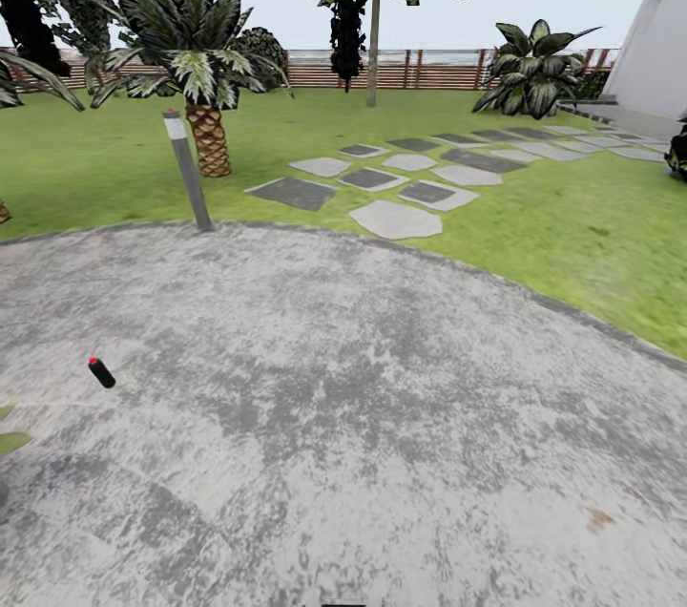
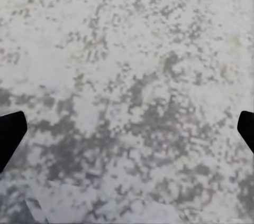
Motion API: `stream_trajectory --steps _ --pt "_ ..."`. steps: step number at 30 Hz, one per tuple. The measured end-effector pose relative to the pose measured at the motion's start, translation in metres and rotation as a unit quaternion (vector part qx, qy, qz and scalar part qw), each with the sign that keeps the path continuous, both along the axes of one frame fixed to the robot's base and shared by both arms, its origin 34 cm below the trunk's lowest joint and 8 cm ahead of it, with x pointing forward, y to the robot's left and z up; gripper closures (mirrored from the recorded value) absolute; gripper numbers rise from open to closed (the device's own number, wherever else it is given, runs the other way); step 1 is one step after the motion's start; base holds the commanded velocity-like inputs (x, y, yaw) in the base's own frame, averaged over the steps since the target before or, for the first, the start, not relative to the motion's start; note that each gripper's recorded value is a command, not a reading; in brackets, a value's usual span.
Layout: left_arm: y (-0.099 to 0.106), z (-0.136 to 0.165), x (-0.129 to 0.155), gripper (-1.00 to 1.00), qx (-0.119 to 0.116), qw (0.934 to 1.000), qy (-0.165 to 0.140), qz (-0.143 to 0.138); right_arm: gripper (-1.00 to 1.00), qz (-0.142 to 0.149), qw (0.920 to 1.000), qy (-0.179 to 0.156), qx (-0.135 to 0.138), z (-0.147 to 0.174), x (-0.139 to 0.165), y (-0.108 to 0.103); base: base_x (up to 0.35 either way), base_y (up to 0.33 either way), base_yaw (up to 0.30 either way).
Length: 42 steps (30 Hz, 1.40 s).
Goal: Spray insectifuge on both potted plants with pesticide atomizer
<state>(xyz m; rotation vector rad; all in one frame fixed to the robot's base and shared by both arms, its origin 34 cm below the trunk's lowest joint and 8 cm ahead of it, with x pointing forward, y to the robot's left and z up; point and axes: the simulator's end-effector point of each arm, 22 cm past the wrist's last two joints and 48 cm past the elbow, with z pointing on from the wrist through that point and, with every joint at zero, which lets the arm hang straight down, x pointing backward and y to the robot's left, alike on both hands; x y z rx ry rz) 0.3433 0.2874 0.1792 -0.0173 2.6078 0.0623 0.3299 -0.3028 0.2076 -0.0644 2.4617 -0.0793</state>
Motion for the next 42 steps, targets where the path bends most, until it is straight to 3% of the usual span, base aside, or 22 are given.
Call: stream_trajectory --steps 26,42 --pt "-0.0001 0.0000 -0.0001 -1.00 0.000 1.0000 0.000 -0.001 -1.00 0.002 1.0000 0.000 0.000 0.0001 0.0002 0.0009 0.340 -0.003 0.000" --pt "-0.0001 -0.0001 -0.0002 -1.00 0.000 1.0000 0.000 -0.001 -1.00 0.001 1.0000 0.000 -0.001 0.0001 0.0001 0.0002 0.316 -0.118 0.000"
